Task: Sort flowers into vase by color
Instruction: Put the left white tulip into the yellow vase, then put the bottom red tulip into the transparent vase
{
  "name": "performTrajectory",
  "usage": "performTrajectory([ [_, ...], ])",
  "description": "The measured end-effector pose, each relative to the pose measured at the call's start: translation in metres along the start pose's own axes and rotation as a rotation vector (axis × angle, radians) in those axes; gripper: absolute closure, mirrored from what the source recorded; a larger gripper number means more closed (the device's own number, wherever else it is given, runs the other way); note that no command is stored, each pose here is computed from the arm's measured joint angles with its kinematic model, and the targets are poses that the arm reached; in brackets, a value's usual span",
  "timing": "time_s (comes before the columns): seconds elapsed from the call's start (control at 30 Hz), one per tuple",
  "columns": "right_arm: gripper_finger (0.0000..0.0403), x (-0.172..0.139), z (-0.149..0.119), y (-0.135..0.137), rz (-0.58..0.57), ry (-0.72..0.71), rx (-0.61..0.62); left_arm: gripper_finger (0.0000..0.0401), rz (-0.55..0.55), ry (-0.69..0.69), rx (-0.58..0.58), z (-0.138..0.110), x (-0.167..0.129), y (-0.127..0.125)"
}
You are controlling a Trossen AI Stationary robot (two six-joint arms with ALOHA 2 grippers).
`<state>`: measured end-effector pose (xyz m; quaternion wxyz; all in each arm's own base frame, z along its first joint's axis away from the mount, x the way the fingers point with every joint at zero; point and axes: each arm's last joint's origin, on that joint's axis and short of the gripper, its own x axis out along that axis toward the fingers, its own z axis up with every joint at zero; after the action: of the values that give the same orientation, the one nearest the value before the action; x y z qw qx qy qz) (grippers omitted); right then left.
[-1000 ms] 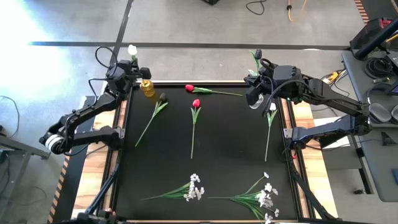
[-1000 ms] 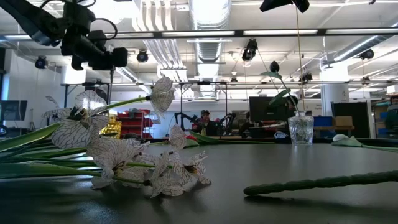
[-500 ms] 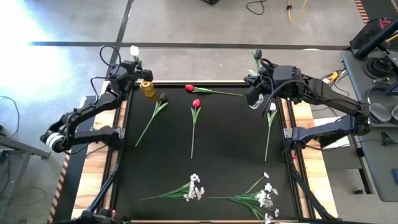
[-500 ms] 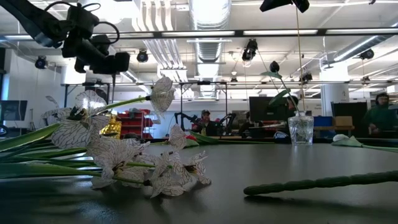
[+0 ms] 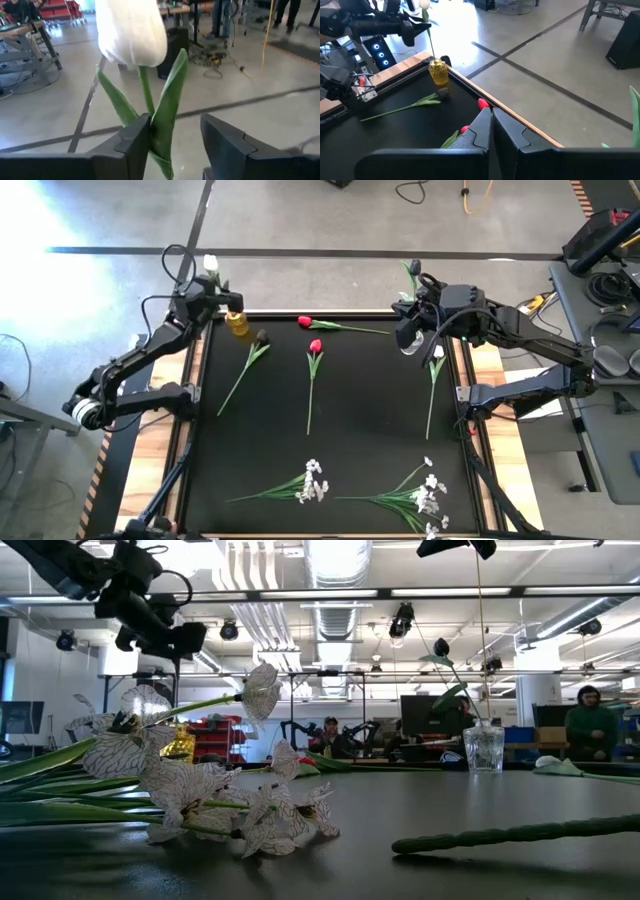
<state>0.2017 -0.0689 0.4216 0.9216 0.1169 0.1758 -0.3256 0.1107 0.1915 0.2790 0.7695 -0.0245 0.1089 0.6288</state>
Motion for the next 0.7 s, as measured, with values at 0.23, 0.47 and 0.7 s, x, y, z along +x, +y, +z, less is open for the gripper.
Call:
performTrajectory([
  [0.23, 0.0394, 0.0, 0.0, 0.0, 0.0, 0.0, -0.011, 0.0215, -0.033, 0.099, 0.059, 0.015, -0.005, 0.002],
  [0.47, 0.0394, 0.0, 0.0, 0.0, 0.0, 0.0, -0.03, 0.0214, -0.056, 0.162, 0.078, 0.017, -0.008, 0.002],
  [0.7, 0.0394, 0.0, 0.0, 0.0, 0.0, 0.0, -0.033, 0.0214, -0.077, 0.19, 0.063, 0.016, -0.013, 0.003],
])
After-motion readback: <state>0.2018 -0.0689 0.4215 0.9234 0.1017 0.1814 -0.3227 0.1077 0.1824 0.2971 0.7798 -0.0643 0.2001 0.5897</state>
